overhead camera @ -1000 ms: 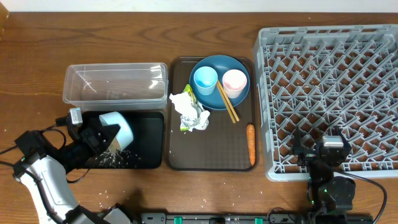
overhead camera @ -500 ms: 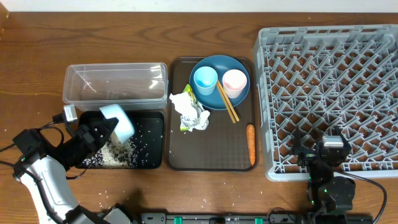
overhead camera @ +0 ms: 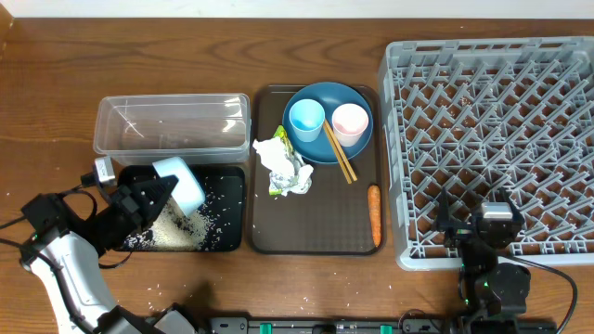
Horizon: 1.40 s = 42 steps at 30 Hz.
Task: Sort waste into correct bins and load items into the dishwasher rack
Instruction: 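Tilt the bowl with the left gripper to pour rice onto the black tray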
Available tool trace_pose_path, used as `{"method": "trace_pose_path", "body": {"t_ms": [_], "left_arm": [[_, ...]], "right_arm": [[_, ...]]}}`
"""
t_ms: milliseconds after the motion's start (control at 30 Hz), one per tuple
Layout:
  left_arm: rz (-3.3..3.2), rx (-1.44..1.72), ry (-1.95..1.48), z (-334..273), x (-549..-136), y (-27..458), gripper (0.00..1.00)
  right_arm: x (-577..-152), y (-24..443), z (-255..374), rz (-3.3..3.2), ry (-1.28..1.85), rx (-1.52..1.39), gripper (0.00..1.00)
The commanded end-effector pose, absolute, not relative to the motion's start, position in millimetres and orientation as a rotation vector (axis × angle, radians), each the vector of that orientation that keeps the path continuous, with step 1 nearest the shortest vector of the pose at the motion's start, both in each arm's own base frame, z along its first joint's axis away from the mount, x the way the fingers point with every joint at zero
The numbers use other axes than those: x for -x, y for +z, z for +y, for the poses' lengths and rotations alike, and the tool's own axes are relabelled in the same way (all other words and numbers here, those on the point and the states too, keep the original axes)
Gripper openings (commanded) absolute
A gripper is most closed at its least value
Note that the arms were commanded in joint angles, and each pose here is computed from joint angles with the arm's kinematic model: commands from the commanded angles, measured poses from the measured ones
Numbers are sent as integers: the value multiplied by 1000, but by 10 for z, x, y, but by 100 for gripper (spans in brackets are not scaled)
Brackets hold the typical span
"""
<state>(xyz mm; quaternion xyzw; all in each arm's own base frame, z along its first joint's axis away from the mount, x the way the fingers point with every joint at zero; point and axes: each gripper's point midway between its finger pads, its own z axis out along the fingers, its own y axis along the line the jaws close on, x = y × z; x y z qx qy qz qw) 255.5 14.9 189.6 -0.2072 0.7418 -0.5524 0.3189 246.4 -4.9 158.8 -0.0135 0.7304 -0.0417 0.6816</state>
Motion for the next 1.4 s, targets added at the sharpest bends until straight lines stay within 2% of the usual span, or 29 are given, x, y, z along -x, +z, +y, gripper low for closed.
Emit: {"method": "trace_pose_path", "body": {"t_ms": [0, 433, 900, 1000, 1367], "left_arm": [[1906, 551, -1495, 151, -2558, 1959, 6], [1866, 588, -1556, 159, -2581, 2029, 6], [1985, 649, -1442, 228, -2594, 1801, 6], [1909, 654, -1554, 159, -2577, 1946, 6], [1819, 572, -1604, 159, -2602, 2114, 6]], "right_arm": [[-2462, 1581, -58, 1640, -102, 36, 99], [-2462, 1581, -58, 1640, -102, 36, 99], [-2462, 1581, -58, 1640, -102, 36, 99], [-2462, 1581, -58, 1640, -102, 36, 99], [-2462, 1581, -58, 1640, -102, 36, 99]]}}
